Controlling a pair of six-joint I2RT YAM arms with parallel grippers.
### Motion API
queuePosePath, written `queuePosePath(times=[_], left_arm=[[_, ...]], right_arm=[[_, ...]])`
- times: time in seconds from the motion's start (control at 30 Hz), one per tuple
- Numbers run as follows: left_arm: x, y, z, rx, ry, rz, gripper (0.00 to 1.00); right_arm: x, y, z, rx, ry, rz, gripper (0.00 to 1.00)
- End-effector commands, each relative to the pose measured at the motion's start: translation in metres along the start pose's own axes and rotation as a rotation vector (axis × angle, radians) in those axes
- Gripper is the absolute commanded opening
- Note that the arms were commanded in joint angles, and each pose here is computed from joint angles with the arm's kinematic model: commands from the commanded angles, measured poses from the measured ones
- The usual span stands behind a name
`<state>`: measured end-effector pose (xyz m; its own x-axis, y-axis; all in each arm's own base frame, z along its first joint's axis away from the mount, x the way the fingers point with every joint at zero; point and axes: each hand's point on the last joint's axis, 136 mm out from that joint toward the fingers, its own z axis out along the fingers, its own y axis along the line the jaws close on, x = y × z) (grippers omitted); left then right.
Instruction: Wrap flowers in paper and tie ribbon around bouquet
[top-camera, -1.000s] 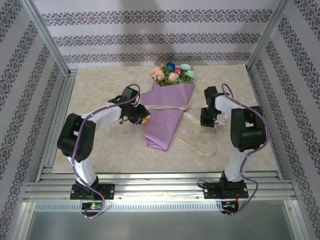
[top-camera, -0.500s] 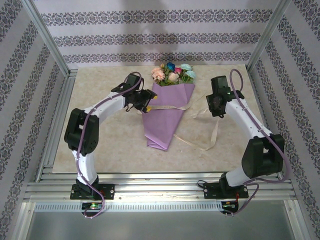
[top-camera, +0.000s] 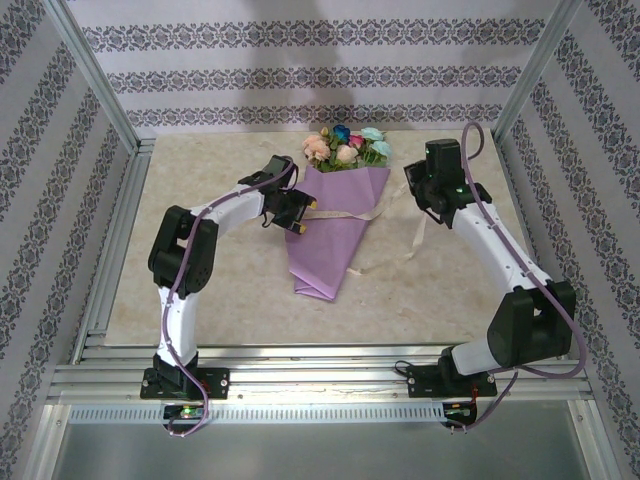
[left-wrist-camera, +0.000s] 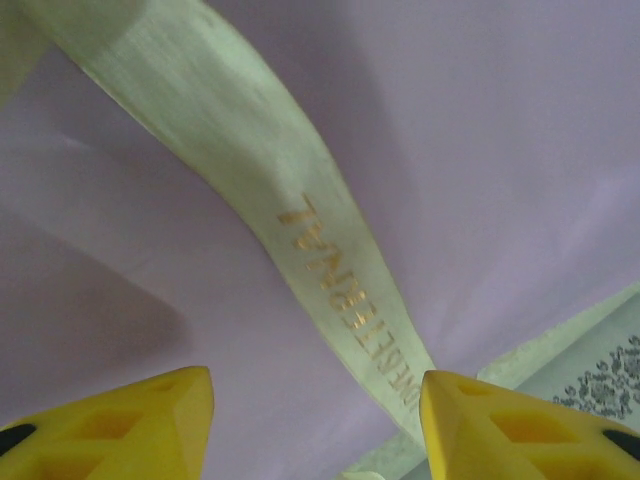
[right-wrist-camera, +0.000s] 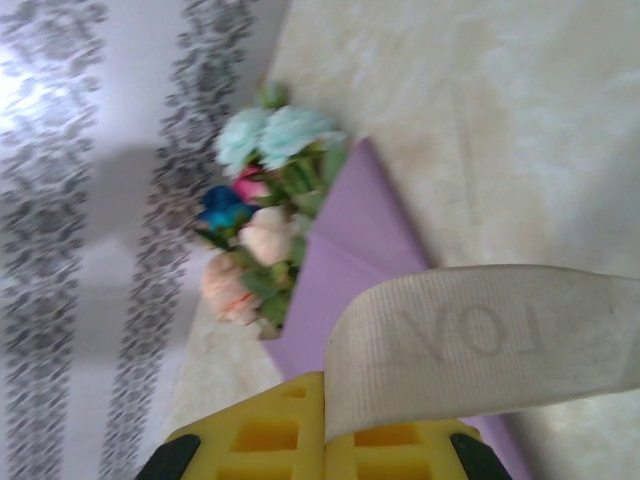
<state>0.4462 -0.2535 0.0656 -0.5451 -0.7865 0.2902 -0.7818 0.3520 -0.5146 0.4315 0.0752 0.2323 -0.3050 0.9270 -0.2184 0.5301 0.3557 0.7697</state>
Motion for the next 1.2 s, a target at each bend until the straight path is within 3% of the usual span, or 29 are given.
queuePosePath(times=[0.0, 0.27, 0.57, 0.9, 1.17], left_arm=[[-0.007, -0.004, 0.008, -0.012, -0.037, -0.045, 0.54], [-0.026, -0.005, 0.020, -0.006, -0.071, -0.058, 0.40], [-0.023, -0.014, 0.000, 0.046, -0.090, -0.024, 0.01], [0.003, -0.012, -0.036, 0.144, -0.031, 0.109, 0.00], [0.030, -0.003, -0.043, 0.189, 0.065, 0.192, 0.00]], right_arm=[[0.012, 0.050, 0.006, -0.189, 0.055, -0.068, 0.00], [0.052, 0.103, 0.034, -0.337, 0.219, -0.167, 0.00], [0.106, 0.103, 0.068, -0.306, 0.427, -0.291, 0.00], [0.164, 0.073, 0.069, -0.260, 0.687, -0.470, 0.00], [0.142, 0.041, 0.097, -0.100, 0.658, -0.461, 0.00]])
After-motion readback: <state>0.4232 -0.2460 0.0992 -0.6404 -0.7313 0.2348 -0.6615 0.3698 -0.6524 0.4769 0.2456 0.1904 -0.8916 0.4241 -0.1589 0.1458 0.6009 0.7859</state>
